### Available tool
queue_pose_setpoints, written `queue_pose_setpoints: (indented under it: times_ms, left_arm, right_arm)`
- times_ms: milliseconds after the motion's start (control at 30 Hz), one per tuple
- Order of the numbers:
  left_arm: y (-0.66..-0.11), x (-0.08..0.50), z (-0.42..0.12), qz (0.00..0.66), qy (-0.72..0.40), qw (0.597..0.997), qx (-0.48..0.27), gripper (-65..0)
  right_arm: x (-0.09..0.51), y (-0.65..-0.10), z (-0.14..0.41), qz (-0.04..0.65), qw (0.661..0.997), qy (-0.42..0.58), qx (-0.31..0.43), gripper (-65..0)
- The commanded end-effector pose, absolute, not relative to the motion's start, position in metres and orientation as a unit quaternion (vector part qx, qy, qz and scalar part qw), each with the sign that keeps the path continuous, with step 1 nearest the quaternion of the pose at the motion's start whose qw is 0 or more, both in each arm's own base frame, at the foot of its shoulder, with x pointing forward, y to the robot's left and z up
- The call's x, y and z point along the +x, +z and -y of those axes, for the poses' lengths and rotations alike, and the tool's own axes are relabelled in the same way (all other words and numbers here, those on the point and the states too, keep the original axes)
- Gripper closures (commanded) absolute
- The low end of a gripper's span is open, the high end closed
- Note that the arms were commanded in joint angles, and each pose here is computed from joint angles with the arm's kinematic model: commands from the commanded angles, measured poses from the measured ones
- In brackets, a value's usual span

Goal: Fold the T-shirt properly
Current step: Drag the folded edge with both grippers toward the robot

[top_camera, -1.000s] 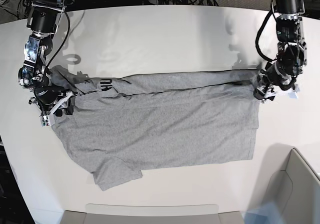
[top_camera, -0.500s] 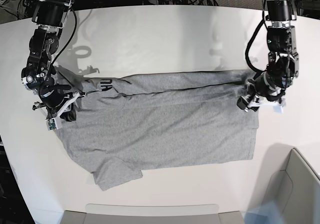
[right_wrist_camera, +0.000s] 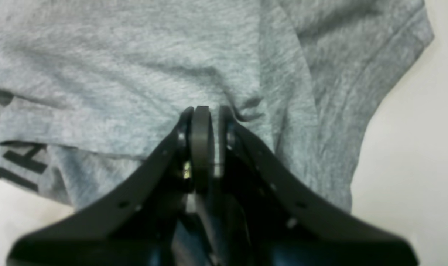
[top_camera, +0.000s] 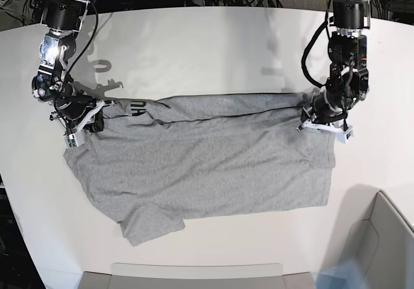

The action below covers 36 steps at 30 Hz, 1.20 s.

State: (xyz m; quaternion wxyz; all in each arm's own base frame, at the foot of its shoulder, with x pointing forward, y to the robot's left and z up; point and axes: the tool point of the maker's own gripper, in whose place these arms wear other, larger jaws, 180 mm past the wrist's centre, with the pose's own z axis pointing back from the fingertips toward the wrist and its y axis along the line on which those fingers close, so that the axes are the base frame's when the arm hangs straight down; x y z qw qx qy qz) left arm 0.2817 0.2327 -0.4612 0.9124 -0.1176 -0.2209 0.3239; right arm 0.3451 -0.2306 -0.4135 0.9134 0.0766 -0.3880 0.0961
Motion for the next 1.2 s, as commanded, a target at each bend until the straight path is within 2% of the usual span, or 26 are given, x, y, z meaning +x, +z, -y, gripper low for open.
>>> queue_pose_setpoints:
  times_ms: [0, 267, 433, 600, 867, 1033, 1167]
  left_arm:
    - [-0.484, 0.241, -0.242, 0.158, 0.336, 0.925, -0.080, 0.0]
    - [-0.504, 0.169, -0.248, 0.103, 0.328, 0.938, -0.051, 0.0]
    - [-0.479, 0.136, -0.263, 0.125, 0.342, 0.931, -0.039, 0.0]
    - [-0.471, 0.104, -0.278, 0.119, 0.350, 0.929, -0.018, 0.0]
    - [-0.451, 0.116, -0.257, 0.112, 0.330, 0.936, -0.053, 0.0]
    - [-0.454, 0.093, -0.254, 0.085, 0.325, 0.941, -0.049, 0.0]
    - [-0.450, 0.107, -0.254, 0.102, 0.324, 0.939, -0.055, 0.0]
  right_arm:
    - [0.334, -0.421, 0.238, 0.362, 0.924, 0.105, 0.064, -4.6]
    - [0.274, -0.430, 0.229, 0.330, 0.925, 0.176, 0.069, -4.6]
    - [0.241, -0.431, 0.224, 0.316, 0.926, 0.195, 0.065, -4.6]
    - [0.222, -0.419, 0.257, 0.278, 0.941, 0.193, 0.022, -4.5]
    - [0.219, -0.393, 0.265, 0.264, 0.938, 0.224, -0.018, -4.5]
    - [0.195, -0.403, 0.266, 0.238, 0.944, 0.226, -0.013, -4.5]
    - [0.202, -0.398, 0.264, 0.249, 0.941, 0.228, -0.015, -4.5]
